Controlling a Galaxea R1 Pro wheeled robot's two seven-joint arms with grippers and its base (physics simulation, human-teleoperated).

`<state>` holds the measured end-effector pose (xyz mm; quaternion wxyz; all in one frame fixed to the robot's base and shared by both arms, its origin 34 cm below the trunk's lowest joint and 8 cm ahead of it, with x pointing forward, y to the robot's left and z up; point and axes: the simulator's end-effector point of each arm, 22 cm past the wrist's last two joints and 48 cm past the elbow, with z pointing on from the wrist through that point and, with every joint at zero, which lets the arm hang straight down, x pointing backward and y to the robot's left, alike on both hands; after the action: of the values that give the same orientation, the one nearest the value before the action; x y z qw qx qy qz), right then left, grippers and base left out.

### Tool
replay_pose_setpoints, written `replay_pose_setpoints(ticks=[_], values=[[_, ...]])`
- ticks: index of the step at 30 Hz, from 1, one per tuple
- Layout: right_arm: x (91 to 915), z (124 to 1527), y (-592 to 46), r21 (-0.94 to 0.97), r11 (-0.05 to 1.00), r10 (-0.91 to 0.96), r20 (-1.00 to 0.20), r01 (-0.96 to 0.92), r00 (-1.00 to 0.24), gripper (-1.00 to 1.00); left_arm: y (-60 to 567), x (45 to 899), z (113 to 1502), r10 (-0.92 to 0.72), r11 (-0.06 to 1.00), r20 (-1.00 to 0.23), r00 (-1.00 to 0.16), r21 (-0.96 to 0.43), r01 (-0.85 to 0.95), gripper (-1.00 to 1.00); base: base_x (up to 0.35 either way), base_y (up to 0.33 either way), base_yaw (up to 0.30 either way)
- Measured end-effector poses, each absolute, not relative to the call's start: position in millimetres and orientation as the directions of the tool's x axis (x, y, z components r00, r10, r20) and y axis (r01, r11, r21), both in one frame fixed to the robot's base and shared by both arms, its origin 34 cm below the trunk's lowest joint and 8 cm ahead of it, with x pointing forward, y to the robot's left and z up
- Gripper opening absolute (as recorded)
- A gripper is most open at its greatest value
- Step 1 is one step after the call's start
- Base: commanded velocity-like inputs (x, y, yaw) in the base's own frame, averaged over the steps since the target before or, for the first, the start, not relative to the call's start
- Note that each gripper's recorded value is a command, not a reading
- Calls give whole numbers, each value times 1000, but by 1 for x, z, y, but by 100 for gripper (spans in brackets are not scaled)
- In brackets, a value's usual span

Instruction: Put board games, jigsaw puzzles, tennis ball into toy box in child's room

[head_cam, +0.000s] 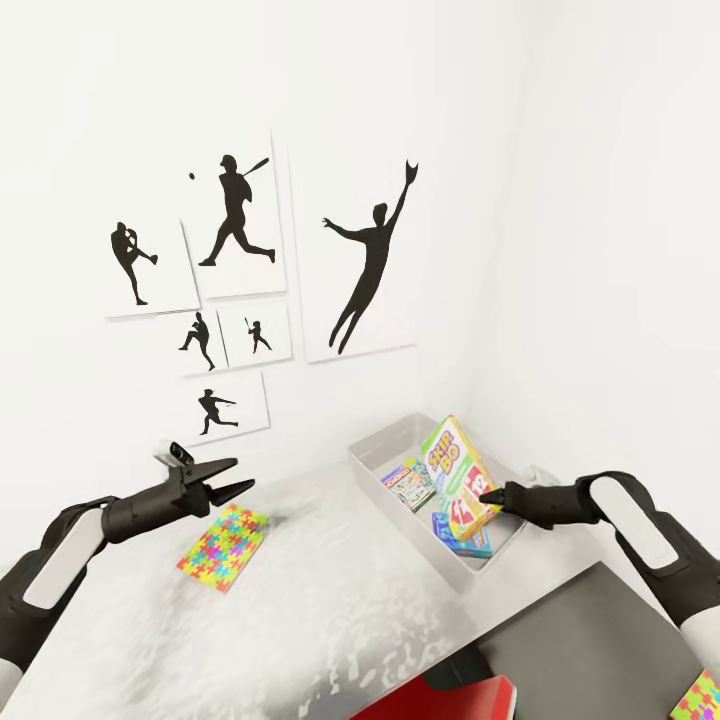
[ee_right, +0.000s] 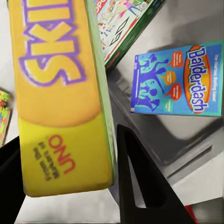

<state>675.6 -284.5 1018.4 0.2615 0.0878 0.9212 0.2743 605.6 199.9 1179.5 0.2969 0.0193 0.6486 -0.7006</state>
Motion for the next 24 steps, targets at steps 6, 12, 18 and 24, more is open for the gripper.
replay_pose_setpoints(ticks=[6,12,18,24], values=[[673,1016,-289,534,845,292,-436,16,-851,-100,200,606,1180,-393,17,-415,-821,-895,445,100,0,0,0],[676,1023,-315,506,862,296,-455,29,-840,-100,199,607,1179,-394,16,-413,-821,-897,443,100,0,0,0],[692,1042,-314,511,859,296,-483,9,-824,-100,199,608,1174,-392,16,-406,-825,-900,435,100,0,0,0],[705,1052,-300,486,873,242,-504,-40,-829,-100,199,610,1169,-392,16,-398,-829,-904,426,100,0,0,0]])
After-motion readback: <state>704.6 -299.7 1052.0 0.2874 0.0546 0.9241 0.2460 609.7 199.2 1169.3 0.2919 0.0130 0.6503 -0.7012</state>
